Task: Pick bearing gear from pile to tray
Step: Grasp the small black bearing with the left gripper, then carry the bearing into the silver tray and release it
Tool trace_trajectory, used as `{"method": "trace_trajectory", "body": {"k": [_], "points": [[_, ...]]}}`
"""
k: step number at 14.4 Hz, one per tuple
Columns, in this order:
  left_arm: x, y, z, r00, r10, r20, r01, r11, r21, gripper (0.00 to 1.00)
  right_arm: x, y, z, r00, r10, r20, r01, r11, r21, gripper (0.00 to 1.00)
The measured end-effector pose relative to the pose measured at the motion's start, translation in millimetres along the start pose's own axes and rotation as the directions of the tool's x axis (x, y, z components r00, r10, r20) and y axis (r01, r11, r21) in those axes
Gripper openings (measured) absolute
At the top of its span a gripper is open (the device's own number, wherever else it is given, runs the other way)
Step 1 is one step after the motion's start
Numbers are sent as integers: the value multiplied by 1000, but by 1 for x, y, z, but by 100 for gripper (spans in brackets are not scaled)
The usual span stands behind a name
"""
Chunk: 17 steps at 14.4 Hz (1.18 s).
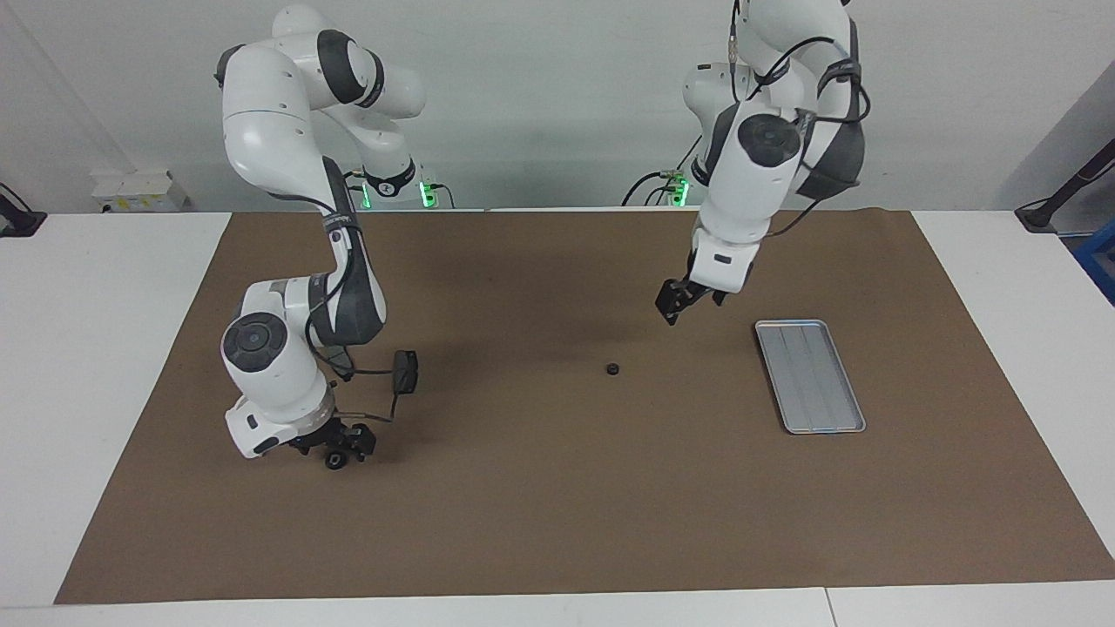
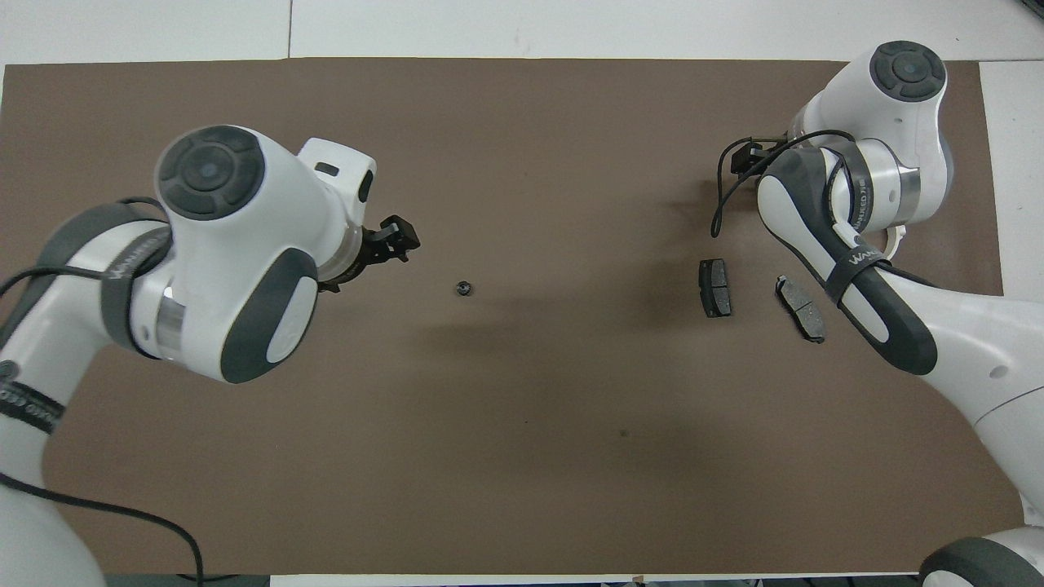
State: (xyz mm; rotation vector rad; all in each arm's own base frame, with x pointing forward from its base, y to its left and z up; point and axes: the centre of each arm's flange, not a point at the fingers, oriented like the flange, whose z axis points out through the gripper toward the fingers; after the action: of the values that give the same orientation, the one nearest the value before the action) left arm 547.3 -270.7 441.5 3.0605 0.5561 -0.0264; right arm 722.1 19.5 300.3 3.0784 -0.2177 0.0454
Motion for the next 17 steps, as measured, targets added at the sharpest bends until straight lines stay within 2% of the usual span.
{"method": "trace_trajectory", "body": {"k": [4,6,8,12,15,16,17], "points": [[-16,49,90,997,-70,24,70,998,-7,100,1,-1,6,1000,-1,-16,1,1000,8,100],[-16,58,119,995,-96,26,96,995,-15,100,2,-2,10,1000,-1,-24,2,1000,12,100],[-15,61,132,995,-101,24,101,995,-25,100,3,-3,11,999,-2,-33,2,1000,15,100],[-39,73,146,995,-95,28,96,995,-15,100,4,-1,19,999,2,-35,-1,1000,18,100],[-44,71,154,995,-99,27,99,995,-13,99,4,1,22,999,4,-35,-3,1000,20,100],[-43,70,154,995,-101,26,101,995,-13,93,4,1,23,999,4,-34,-3,1000,20,93],[-42,70,154,994,-104,25,104,994,-14,81,4,0,22,999,3,-37,-2,1000,22,82]]}}
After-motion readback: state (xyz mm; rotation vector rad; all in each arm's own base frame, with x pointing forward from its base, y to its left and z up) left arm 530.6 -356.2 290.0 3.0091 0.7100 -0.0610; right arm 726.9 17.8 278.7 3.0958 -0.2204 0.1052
